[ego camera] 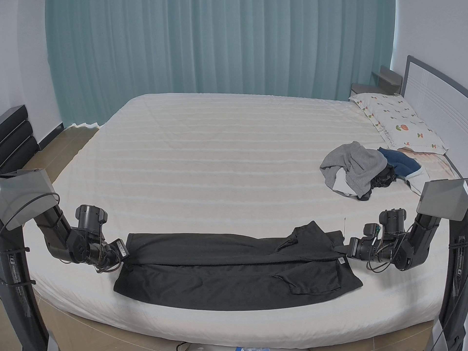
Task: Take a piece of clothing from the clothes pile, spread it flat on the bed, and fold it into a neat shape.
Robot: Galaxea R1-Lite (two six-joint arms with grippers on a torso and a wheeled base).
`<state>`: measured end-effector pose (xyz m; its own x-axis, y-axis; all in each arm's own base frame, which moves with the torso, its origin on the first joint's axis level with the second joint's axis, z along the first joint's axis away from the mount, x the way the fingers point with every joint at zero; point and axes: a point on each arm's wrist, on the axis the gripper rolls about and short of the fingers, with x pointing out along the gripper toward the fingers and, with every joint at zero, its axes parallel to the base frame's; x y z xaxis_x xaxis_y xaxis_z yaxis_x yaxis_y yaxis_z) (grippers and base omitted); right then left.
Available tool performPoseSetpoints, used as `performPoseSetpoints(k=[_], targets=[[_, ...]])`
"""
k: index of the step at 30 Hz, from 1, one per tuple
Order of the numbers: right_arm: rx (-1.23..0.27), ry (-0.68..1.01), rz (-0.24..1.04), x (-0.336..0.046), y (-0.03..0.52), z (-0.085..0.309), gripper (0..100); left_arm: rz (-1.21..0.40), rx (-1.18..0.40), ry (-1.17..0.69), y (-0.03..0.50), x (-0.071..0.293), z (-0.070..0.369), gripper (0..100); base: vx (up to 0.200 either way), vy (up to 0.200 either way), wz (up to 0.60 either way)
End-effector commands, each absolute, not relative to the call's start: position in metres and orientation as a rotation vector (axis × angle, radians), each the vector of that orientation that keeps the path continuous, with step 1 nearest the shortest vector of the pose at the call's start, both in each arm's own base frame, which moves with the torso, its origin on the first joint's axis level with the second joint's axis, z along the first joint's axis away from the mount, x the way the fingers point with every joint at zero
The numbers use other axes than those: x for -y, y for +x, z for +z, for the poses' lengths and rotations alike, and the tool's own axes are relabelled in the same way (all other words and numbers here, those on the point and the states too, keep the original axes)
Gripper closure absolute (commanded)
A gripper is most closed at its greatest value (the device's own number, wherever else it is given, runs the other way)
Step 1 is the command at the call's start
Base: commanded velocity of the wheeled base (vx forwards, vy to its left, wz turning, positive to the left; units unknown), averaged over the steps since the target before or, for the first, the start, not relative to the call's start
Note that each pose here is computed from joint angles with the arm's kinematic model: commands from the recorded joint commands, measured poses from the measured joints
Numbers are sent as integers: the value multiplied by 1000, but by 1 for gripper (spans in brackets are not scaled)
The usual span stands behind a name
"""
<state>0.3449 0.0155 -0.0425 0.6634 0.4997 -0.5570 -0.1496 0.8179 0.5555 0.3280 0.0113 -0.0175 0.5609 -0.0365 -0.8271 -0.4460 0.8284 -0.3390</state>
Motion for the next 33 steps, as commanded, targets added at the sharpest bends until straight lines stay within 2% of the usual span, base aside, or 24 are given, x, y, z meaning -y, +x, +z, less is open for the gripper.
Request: performPoseSetpoints(k=[1,2,7,8,16,23,30,33], targets=[[-774,499,385,-16,344,-45,100,259,-964,-564,327,-11,-20,100,0,0,0],[-773,498,386,-17,344,-45,0,259,-963,-564,328,-11,-20,100,0,0,0],[-765,511,393,-18,346,-42,0,258,-956,-566,329,-11,-19,100,0,0,0],[-765,514,394,-18,346,-41,0,258,-958,-565,328,-11,-19,0,0,0,0],[-705,578,375,-15,352,-25,0,262,-954,-570,326,-12,-15,0,0,0,0],[-671,674,334,-14,357,-21,0,273,-853,-606,325,-26,15,0,0,0,0],[-683,761,291,-19,360,-22,0,286,-763,-745,349,-24,28,0,0,0,0],[-684,757,269,-18,359,-24,0,284,-771,-765,360,-19,19,0,0,0,0]])
